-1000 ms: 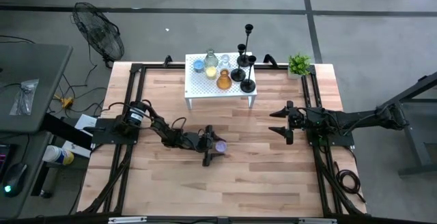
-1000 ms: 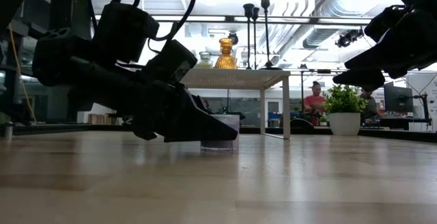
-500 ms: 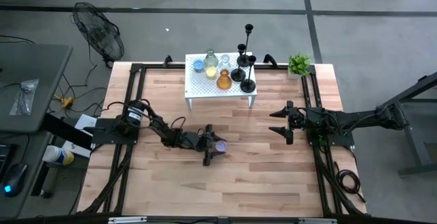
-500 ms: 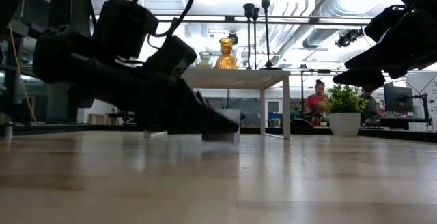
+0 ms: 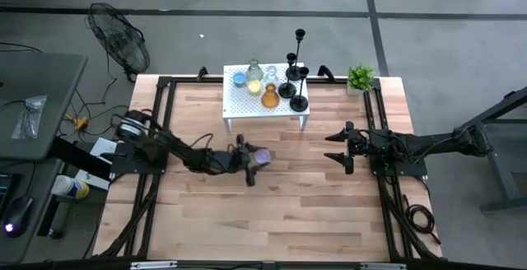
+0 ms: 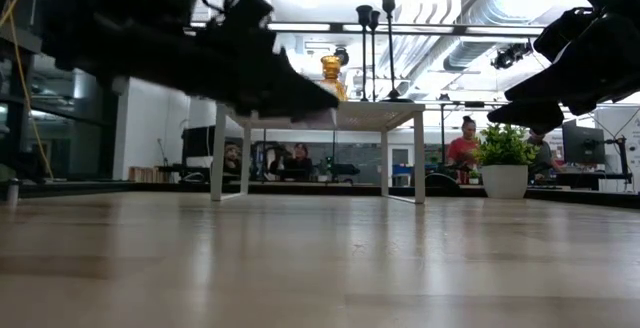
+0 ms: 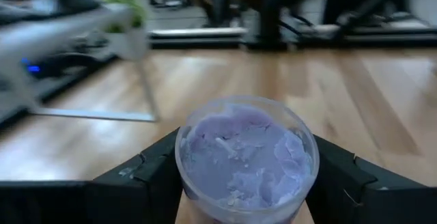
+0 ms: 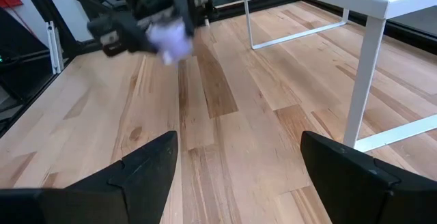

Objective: Pick & Place candle stick holders
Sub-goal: Put the violet scented candle on the shelf

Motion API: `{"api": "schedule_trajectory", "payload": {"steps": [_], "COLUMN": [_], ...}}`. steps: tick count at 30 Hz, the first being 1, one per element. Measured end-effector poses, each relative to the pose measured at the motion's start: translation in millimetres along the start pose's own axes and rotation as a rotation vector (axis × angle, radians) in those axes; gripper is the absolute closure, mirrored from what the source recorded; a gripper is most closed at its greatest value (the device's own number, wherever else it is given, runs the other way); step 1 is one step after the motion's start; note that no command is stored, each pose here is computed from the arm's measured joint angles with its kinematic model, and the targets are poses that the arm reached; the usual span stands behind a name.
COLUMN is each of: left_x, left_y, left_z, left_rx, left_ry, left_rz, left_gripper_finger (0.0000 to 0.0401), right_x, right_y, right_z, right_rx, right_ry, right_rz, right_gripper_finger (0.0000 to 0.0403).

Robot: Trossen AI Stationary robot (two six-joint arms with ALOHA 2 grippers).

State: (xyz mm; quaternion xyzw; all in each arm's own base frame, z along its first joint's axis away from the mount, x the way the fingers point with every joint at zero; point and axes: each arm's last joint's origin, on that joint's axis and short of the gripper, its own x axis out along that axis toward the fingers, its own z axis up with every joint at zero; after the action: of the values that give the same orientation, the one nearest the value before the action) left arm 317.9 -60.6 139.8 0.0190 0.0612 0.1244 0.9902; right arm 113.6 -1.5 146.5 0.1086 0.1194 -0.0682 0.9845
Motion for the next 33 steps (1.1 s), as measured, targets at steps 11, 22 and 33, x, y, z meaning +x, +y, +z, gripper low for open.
{"api": "schedule_trajectory", "payload": {"steps": [11, 22, 33], "left_x": [-23, -21, -13], "left_y": [23, 66, 105], "left_z": [52, 66, 65], "left_rx": [-0.023, -0.053, -0.063], "left_ry": [-0.045, -0.056, -0.048], "left_rz": [0.314, 0.602, 0.736], "left_gripper_finger": [0.0171, 0.0171, 0.0171], "right_x": [0, 0, 0], "right_y": [0, 0, 0], "right_z": [0, 0, 0], "right_rx": [0.0, 0.0, 0.0], "right_ry": [0.0, 0.0, 0.0], "right_rz": [0.0, -0.001, 0.0], "right_gripper_finger": [0.01, 0.01, 0.01]}}
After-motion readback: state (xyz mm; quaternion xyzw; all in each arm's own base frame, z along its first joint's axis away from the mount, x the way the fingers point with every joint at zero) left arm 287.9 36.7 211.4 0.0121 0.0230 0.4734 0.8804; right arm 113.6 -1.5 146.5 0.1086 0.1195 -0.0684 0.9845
